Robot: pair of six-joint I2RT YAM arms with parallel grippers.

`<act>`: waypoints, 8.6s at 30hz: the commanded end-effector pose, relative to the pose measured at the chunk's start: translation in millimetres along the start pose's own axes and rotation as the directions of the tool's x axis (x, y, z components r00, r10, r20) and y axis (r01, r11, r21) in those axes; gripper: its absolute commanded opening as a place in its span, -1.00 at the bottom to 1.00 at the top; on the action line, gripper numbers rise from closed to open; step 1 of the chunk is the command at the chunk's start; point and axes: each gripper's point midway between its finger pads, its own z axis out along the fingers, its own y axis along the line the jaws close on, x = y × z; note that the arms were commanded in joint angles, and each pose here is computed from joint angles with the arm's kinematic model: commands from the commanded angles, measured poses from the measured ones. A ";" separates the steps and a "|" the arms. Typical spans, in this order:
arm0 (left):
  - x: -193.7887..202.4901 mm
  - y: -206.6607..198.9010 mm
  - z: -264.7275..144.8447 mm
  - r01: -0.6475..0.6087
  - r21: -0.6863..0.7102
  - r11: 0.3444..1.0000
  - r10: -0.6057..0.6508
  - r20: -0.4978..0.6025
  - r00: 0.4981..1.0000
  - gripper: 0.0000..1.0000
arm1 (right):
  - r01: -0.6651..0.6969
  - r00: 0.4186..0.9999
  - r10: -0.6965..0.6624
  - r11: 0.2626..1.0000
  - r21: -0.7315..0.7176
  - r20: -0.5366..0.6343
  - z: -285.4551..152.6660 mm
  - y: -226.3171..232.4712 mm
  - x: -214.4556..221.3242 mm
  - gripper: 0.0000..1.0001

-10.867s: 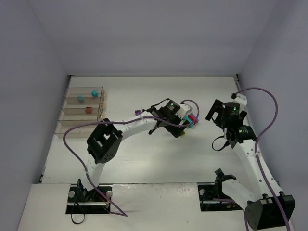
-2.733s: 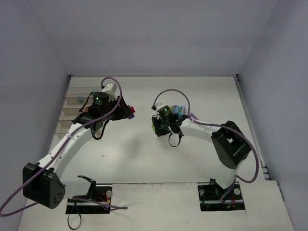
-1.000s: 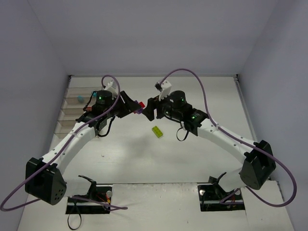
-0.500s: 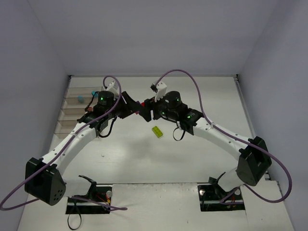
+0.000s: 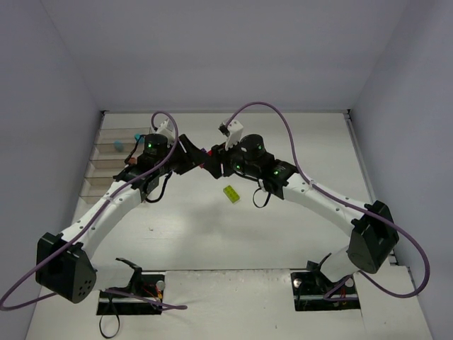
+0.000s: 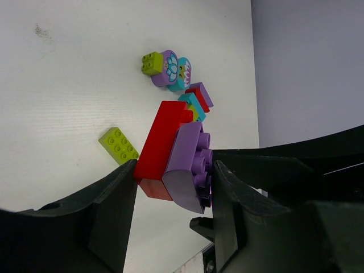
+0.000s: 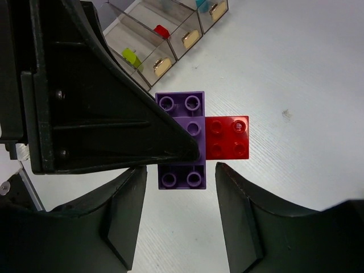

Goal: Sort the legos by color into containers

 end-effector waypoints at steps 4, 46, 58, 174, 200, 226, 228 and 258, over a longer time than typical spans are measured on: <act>-25.0 -38.3 -12.5 -0.027 0.108 0.994 0.018 0.089 0.996 -1.00 | 0.023 0.992 -0.018 0.999 -0.043 0.123 3.3 16.8 -41.5 -0.03; -10.2 -36.7 -66.1 -0.926 0.147 0.349 0.866 0.327 0.379 0.45 | -0.083 0.991 0.101 0.976 -0.199 0.082 -32.7 18.9 -73.6 -1.00; -40.2 -53.1 -52.2 -0.938 0.048 0.342 0.853 0.403 0.331 0.44 | -0.095 0.992 0.114 0.951 -0.296 0.047 -38.5 38.6 -75.9 -1.00; -234.2 313.6 -53.4 -0.123 -0.839 0.530 0.348 0.083 0.934 -0.63 | -0.101 0.995 0.099 0.993 0.056 0.022 -76.9 -60.7 -11.2 -1.00; -158.0 79.0 -25.7 -0.162 -0.355 0.921 0.241 0.190 0.952 0.47 | 0.007 0.999 -0.006 1.000 -0.007 0.045 -63.1 -52.3 -24.2 -1.00; -21.0 -78.5 16.3 -0.042 0.120 0.992 0.026 0.132 0.991 -0.03 | 0.064 0.994 -0.060 0.997 -0.046 0.090 -49.4 -16.6 -39.1 -1.00; -17.1 -76.5 18.5 -0.029 0.118 0.993 0.015 0.118 0.993 -0.14 | 0.064 0.994 -0.059 0.997 -0.044 0.096 -49.9 -17.0 -40.8 -1.00; -60.8 105.0 -60.8 0.254 -0.391 0.884 -0.125 0.328 0.937 -1.00 | -0.038 0.996 0.028 0.993 0.115 0.089 -54.3 -49.6 -25.9 0.57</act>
